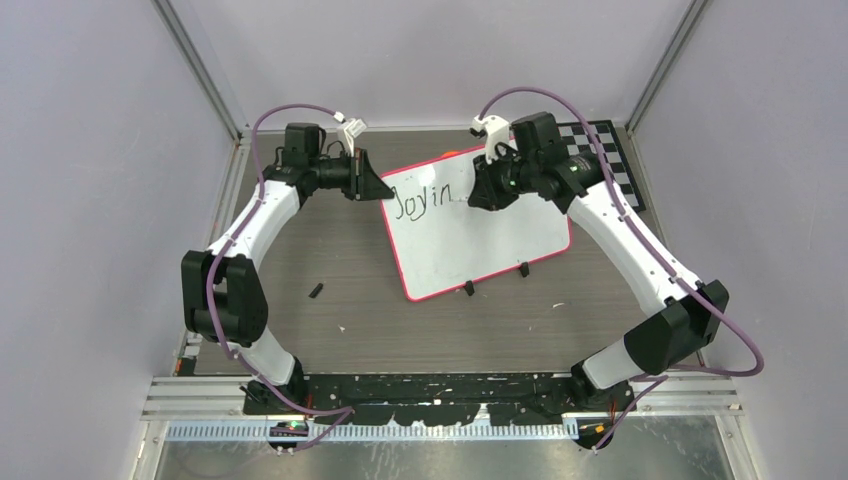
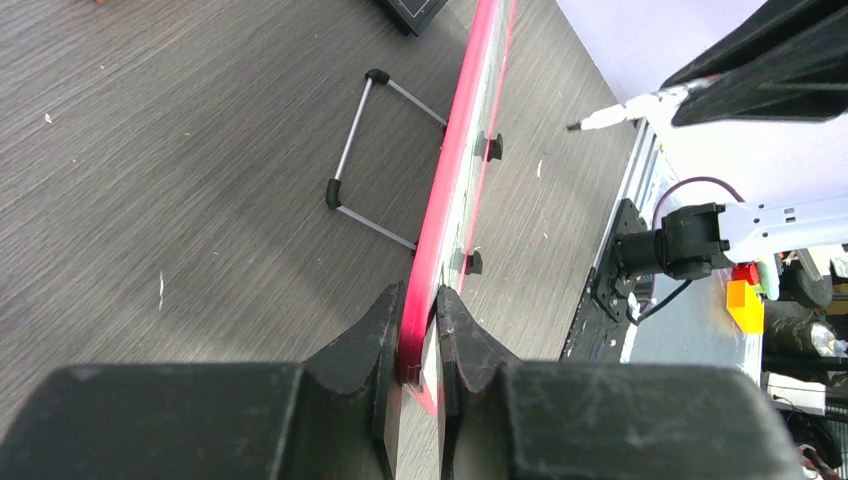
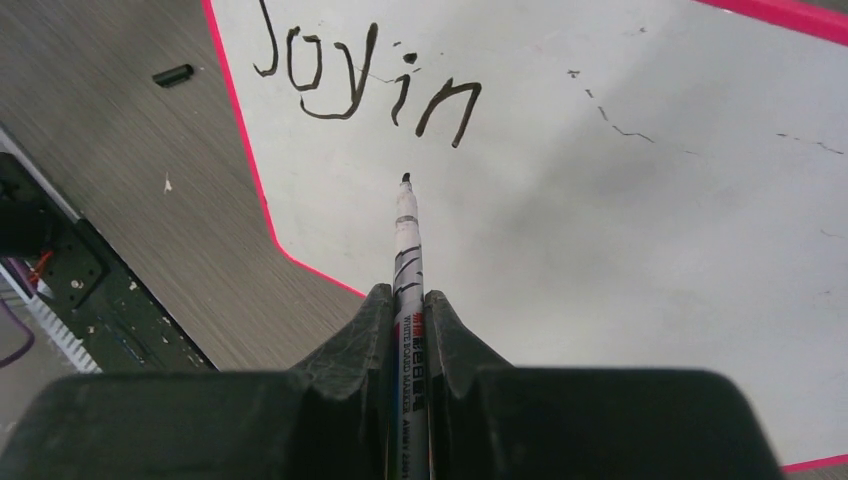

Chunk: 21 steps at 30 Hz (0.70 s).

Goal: Write a sentence on the whiteboard

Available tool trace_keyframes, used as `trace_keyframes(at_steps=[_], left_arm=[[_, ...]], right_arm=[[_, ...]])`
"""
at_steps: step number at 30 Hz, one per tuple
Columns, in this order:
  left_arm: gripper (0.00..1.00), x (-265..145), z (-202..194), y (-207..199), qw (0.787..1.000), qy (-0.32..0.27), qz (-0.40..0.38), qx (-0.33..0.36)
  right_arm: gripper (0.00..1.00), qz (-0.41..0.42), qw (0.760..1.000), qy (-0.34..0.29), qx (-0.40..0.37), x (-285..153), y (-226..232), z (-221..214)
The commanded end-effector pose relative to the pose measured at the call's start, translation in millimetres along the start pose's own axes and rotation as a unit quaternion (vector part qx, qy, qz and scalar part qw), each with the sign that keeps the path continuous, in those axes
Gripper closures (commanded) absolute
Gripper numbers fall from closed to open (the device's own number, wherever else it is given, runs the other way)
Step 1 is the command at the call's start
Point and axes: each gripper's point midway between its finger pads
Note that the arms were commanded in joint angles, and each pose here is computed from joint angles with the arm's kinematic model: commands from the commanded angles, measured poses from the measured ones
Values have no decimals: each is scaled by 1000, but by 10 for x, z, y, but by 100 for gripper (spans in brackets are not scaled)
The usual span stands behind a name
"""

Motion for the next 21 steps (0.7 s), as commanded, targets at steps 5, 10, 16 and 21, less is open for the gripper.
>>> trace_keyframes(at_steps=[5,10,16,21], left_arm=[[100,-44,-17,-42,999,16,7,39],[100,-17,-53,-48,999,25,13,43],[100,-9,-64,-47,998,30,18,47],[100,5,-71,-57,998,32,18,49]], right_arm=[[100,52,997,-40,28,-304,-136,219],[100,37,997,-48,42,-276,-299,198],[100,34,996,-60,48,-260,-331,240],[100,39,995,-73,56,-251,-309,299]])
Point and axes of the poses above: each gripper's point midway between its finger pads, its own x axis out along the fingers, its own y axis along the line the jaws close on, z = x × y, and after that the axes turned 11 degrees about x, right-handed
